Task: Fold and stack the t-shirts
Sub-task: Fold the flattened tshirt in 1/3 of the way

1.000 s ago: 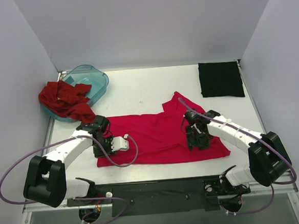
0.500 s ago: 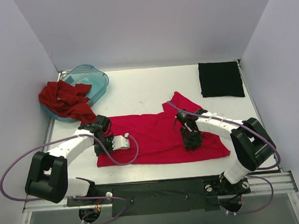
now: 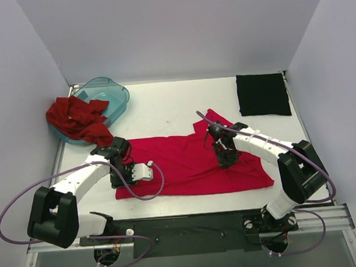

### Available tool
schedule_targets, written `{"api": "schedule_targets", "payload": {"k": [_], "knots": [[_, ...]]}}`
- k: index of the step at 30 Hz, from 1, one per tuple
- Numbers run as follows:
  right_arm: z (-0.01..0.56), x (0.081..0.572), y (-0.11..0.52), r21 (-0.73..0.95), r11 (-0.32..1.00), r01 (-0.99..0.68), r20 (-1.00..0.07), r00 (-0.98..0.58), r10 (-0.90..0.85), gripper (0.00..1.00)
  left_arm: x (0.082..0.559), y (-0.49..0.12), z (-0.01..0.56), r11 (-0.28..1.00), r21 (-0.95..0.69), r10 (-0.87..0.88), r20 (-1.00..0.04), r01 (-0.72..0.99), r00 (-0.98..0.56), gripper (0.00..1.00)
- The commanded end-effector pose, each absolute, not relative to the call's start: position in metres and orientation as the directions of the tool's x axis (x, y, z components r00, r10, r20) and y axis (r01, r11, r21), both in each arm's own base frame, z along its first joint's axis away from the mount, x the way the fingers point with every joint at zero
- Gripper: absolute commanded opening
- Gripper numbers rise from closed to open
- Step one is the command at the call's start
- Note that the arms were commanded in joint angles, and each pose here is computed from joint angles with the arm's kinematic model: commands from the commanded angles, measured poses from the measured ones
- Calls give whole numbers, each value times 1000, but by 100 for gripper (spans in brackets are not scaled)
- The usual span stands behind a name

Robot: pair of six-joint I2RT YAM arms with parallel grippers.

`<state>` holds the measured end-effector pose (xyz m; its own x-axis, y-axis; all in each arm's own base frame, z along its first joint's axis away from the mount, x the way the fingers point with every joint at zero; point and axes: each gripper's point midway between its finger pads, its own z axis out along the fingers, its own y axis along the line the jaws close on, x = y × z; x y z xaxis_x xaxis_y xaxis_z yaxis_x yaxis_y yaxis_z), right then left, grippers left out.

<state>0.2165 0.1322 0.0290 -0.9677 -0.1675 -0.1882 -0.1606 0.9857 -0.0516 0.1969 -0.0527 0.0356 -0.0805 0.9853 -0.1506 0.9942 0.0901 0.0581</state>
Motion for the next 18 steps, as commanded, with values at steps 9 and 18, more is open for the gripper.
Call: {"api": "schedule_targets", "payload": {"k": [9,18], "knots": [[50,231,127,-100,976,-193,-209,-955,-210,0,215,-42,17,52,147,996,-75,988,-41,43],[56,237,125,-108,974,-201,-224,-949,-221,0,232,-44,37,120,223,990,-100,967,-100,0]]}}
